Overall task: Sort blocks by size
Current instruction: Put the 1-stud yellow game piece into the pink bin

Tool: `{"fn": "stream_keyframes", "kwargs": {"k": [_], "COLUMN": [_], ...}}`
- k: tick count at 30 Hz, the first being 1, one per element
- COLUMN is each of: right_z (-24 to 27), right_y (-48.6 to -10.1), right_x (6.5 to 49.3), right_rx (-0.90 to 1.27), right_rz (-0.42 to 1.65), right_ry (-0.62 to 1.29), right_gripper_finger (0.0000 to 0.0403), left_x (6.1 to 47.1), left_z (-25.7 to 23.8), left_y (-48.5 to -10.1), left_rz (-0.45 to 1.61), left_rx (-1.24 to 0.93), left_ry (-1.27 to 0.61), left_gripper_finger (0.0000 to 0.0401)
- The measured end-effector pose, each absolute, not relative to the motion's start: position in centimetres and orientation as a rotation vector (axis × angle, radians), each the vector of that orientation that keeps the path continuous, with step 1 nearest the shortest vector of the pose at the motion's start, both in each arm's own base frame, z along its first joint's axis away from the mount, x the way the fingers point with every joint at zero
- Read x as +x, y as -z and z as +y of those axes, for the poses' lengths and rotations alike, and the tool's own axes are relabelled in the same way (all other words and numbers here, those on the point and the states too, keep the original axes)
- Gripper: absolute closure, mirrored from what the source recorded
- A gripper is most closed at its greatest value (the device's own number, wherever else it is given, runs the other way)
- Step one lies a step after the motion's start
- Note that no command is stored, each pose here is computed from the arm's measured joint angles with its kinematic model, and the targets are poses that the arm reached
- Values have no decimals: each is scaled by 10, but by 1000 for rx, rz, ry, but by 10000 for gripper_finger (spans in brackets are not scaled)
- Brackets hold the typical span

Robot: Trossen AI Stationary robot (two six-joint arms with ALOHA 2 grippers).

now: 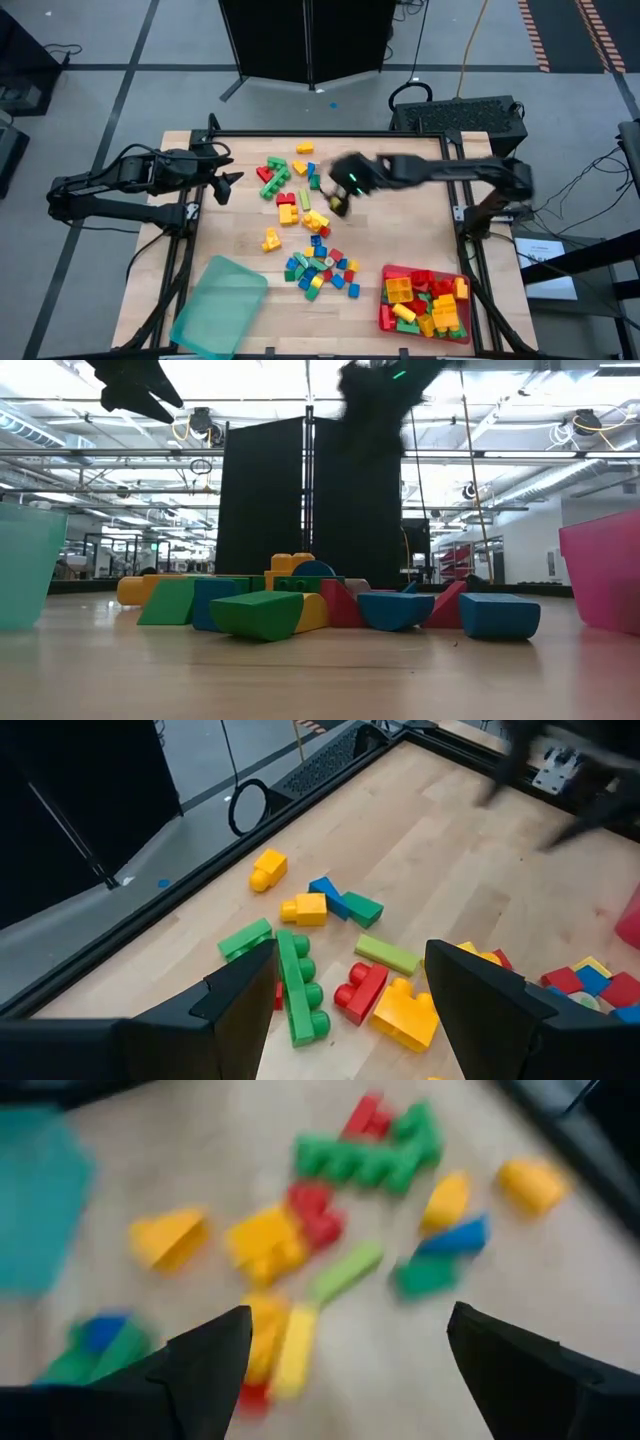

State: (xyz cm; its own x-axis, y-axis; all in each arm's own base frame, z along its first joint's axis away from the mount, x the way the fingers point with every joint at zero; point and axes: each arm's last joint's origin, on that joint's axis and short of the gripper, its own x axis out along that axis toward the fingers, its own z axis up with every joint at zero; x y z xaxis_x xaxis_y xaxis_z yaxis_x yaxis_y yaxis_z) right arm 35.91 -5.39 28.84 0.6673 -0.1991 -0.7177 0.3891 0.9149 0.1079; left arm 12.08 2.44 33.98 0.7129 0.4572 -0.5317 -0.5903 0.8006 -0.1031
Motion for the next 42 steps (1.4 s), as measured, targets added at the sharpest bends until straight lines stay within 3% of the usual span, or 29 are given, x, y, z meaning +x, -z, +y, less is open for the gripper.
{"fn": "stream_keyframes", "kwargs": {"k": [7,11,21,32,35,38,42], "right_z": [-117,-125,-114,-78,-70,-65,-61], "right_y": [-278,-300,-391,-464,-476,-486,-495], "right_x": [426,436,387,327,314,302,289], "right_rx": [258,317,218,164,157,137,136], "right_rz": [788,786,897,729,693,663,634], "right_ry": [235,87,95,154,163,195,211], "right_gripper_finger": [76,76,76,76,76,76,76], "left_x": [121,129,183,197,198,211,239], "left_z": [26,35,90,149,154,151,146], "left_y": [-339,-329,-237,-165,-152,-142,-139], "left_rz": [515,591,916,1038,1054,1026,848], "left_rx": [-261,-304,-328,-465,-594,-746,-863], "left_ry": [-641,-735,-1031,-1152,-1125,-980,-838], "left_gripper_finger": [146,146,146,146,146,146,146]}}
